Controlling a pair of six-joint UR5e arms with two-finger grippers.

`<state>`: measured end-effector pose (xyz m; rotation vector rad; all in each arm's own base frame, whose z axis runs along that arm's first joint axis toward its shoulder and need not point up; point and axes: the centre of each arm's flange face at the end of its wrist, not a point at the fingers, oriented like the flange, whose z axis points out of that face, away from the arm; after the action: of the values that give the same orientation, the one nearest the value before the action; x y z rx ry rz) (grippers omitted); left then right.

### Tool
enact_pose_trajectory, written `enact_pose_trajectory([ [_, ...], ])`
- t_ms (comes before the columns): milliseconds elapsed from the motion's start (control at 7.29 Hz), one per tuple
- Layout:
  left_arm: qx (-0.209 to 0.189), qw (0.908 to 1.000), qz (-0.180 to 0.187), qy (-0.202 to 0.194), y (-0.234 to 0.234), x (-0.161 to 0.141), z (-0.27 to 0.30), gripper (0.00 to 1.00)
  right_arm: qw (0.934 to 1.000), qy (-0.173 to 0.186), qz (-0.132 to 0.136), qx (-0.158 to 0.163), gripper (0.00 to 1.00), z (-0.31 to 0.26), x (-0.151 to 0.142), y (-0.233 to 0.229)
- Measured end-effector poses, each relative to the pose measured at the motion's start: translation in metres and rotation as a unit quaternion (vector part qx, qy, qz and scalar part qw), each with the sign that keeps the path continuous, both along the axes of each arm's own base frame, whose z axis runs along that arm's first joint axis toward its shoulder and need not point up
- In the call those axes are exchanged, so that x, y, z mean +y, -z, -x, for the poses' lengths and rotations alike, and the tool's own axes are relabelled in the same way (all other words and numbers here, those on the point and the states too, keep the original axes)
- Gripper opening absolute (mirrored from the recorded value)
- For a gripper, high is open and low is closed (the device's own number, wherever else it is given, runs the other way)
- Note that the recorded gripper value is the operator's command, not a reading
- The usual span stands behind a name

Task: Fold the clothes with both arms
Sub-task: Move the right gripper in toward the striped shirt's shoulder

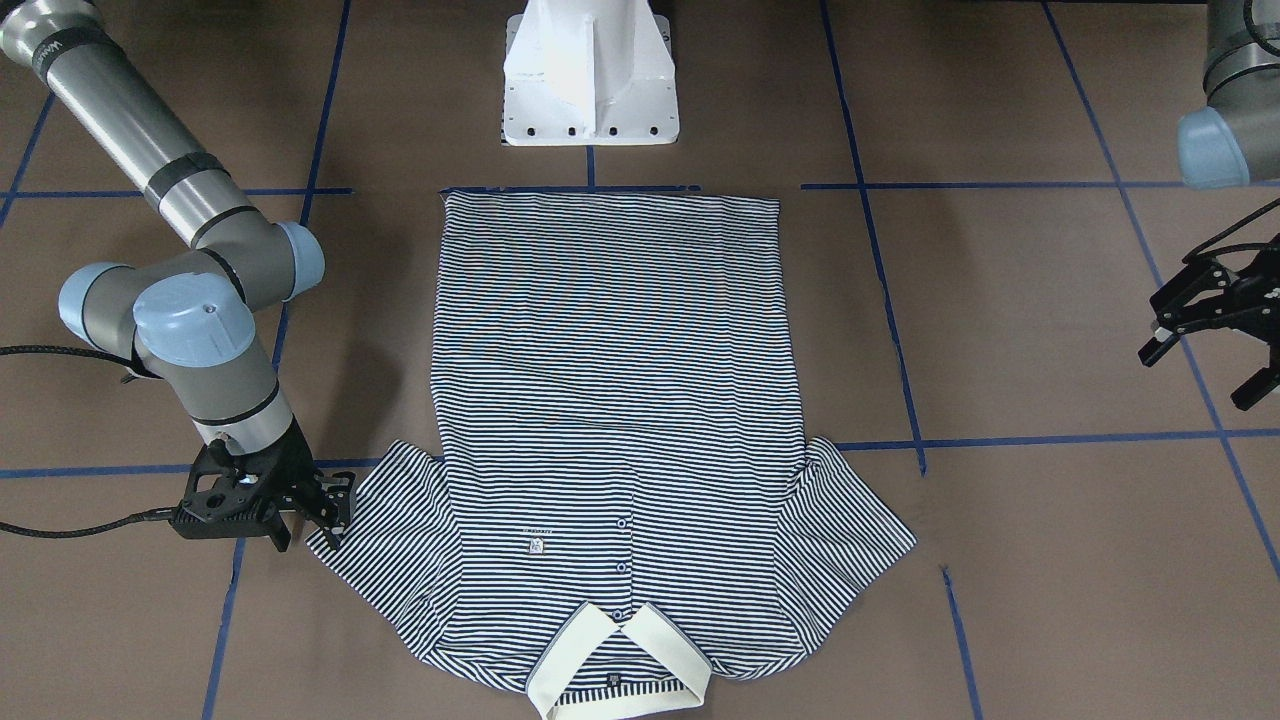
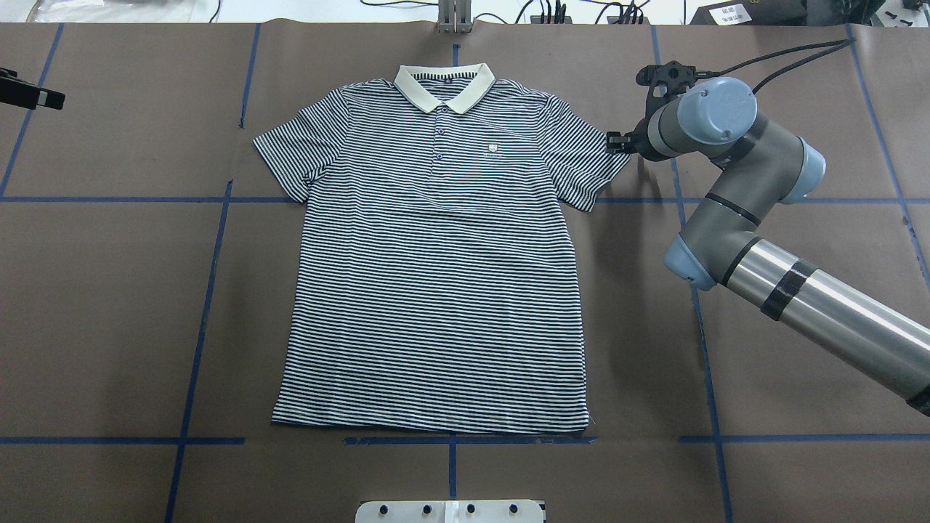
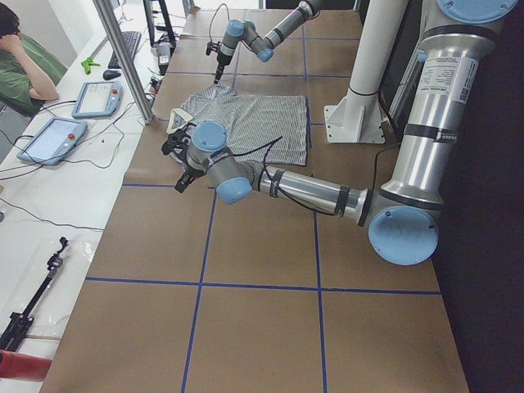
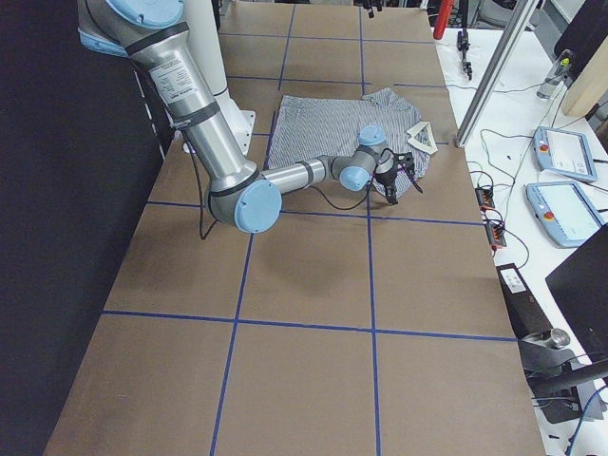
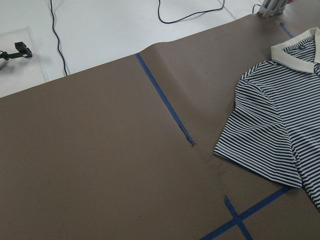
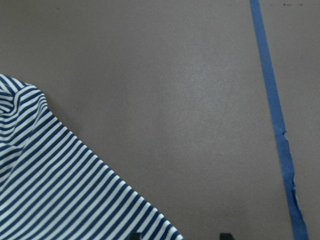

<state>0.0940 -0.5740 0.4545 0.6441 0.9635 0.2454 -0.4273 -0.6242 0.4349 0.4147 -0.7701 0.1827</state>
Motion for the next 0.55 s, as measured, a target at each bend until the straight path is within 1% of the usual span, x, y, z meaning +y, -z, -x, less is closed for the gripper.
enact_pose_trajectory([
  [137, 0.000, 1.0000, 0.000, 0.000, 0.0000, 0.0000, 0.0000, 1.00, 1.0000, 0.000, 0.000, 0.000, 0.00, 0.0018, 0.0014, -0.0003],
  [549, -0.001, 1.0000, -0.002, 0.000, 0.0004, 0.0001, 0.0000, 1.00, 1.0000, 0.000, 0.000, -0.003, 0.00, 0.0042, 0.0020, 0.0037],
])
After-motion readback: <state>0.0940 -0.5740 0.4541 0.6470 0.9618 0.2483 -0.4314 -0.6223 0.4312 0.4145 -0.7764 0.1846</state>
